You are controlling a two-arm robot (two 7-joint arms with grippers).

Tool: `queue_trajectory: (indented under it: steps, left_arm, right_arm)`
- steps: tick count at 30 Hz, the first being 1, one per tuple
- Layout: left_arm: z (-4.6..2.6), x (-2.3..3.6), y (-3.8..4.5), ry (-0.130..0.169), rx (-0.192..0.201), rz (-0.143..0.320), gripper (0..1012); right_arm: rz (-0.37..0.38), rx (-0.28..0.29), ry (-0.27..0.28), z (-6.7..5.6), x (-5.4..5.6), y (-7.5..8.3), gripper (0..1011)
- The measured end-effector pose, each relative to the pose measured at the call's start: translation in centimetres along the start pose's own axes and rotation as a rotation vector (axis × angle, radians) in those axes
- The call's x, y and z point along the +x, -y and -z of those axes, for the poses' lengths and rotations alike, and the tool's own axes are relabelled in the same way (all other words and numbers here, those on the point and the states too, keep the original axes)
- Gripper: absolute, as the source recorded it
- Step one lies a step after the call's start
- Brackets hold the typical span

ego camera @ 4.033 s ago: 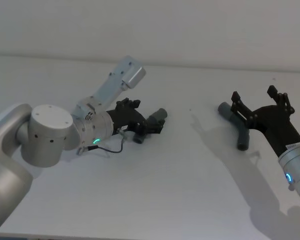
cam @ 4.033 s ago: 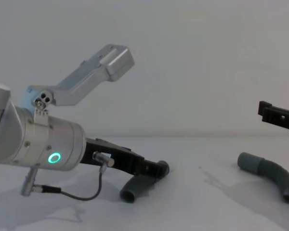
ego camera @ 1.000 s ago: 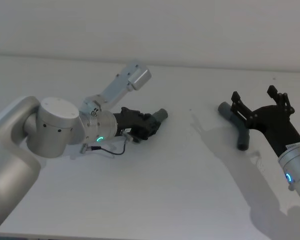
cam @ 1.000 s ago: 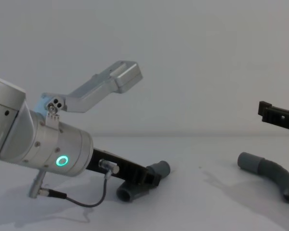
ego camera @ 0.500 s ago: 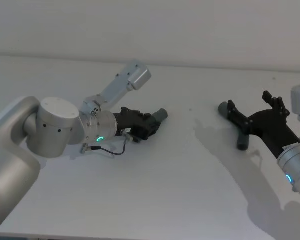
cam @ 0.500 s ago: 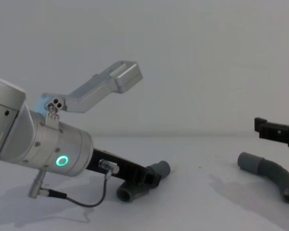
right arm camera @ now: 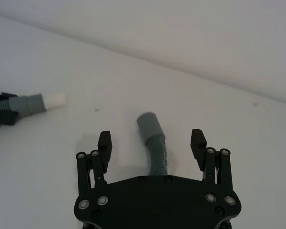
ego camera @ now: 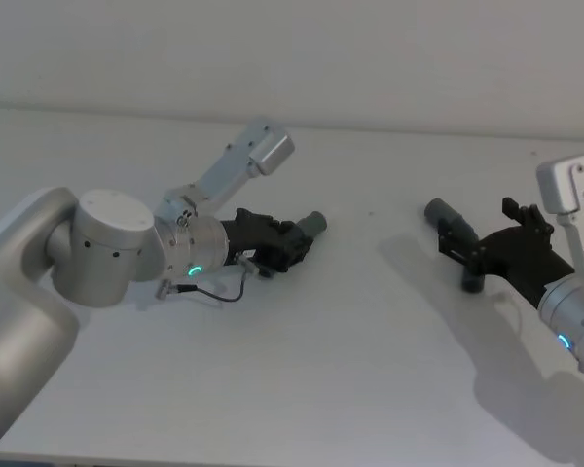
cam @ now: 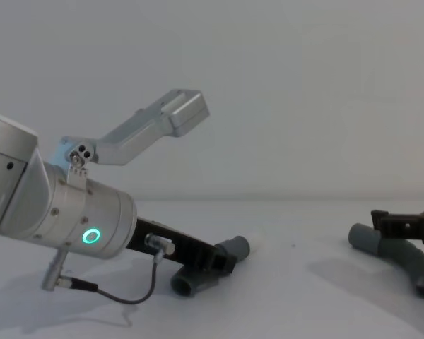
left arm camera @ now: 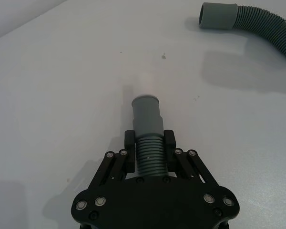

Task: Use both hands to pick up one end of the pipe from the table, align the ends, and insert them.

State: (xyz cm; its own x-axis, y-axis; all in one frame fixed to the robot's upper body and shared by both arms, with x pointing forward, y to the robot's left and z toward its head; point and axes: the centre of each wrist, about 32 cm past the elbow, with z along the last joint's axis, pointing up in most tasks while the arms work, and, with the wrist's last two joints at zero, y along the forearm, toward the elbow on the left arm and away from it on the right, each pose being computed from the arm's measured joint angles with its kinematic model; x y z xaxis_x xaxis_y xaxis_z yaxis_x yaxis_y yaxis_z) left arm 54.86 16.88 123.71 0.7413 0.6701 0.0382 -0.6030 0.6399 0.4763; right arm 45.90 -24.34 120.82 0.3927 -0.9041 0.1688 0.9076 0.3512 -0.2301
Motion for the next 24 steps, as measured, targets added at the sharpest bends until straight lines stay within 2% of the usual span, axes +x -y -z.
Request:
queue_trajectory:
  steps: [7,14,24]
  left_arm:
    - [0.0,0.0,0.0,0.0,0.0,0.0,343]
    - [0.0,0.0,0.0,0.0,0.0,0.0,343]
    - [0.0,0.0,0.0,0.0,0.0,0.0,343]
  right_arm:
    - [0.0,-0.066,-0.057,-0.5,0.6,-0.4,1004]
    - [-0.003,-0.105,-0.102,-0.8,1.0,-0.9,1004]
    - [-0.029,-0.135,-0.122,-0.9,1.5,-1.7,1004]
